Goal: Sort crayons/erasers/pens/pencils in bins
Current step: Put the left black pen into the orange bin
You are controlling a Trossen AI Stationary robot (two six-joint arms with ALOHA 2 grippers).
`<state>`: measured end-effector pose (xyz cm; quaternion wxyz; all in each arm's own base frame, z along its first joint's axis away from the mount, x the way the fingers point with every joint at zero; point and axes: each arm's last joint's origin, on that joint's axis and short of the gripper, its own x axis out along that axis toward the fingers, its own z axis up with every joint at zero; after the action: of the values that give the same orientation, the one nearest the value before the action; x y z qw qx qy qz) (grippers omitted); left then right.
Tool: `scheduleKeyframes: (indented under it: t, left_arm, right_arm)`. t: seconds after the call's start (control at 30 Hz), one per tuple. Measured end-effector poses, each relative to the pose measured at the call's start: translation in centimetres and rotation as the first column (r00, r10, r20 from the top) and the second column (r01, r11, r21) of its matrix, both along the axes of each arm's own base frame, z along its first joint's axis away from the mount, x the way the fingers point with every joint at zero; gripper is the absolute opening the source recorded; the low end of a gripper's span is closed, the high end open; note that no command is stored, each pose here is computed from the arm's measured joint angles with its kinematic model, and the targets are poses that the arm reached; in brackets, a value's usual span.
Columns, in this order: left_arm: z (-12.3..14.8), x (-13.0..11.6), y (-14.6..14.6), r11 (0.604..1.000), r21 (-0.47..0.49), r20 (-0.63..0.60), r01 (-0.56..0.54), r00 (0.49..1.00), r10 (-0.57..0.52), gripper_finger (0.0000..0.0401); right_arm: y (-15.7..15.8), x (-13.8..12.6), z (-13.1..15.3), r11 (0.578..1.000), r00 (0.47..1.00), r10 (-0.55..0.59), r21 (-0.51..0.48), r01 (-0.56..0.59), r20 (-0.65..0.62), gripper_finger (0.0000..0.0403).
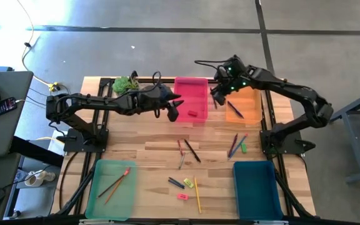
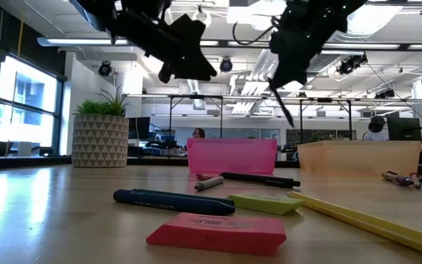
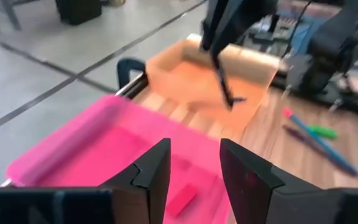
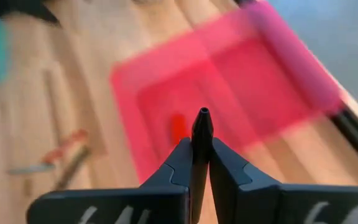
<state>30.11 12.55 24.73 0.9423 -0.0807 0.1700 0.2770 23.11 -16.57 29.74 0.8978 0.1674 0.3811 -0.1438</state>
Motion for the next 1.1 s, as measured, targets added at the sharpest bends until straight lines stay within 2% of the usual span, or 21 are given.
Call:
scheduleKeyframes:
  t: [0.23,0.47,0.6,0.83,1.1]
  left_arm:
    - [-0.6,-0.2,-0.1,0.998,-0.057,-0.036,-0.026,0.999,0.024,0.0117]
    - [-0.6,-0.4,0.1,0.991,-0.082,-0.026,-0.108,0.994,0.106,0.0117]
    - [-0.7,-0.5,0.1,0.982,-0.098,-0.022,-0.160,0.987,0.158,0.0117]
    - [-0.8,-0.6,0.2,0.975,-0.092,-0.036,-0.201,0.979,0.198,0.0117]
    - [-0.9,-0.7,0.3,0.968,-0.075,-0.053,-0.239,0.970,0.236,0.0117]
  right_arm:
    - [-1.2,-3.4,0.9,0.984,0.982,-0.160,-0.094,0.150,-0.104,0.0012]
    - [-2.5,-6.1,0.3,0.943,0.907,-0.329,-0.140,0.301,-0.262,0.0012]
    - [-3.2,-7.2,-0.4,0.921,0.861,-0.387,-0.109,0.373,-0.330,0.0012]
    - [-4.8,-8.2,-2.4,0.899,0.803,-0.403,-0.024,0.438,-0.440,0.0012]
    - [-6.7,-8.5,-5.2,0.885,0.778,-0.345,0.095,0.457,-0.525,0.0012]
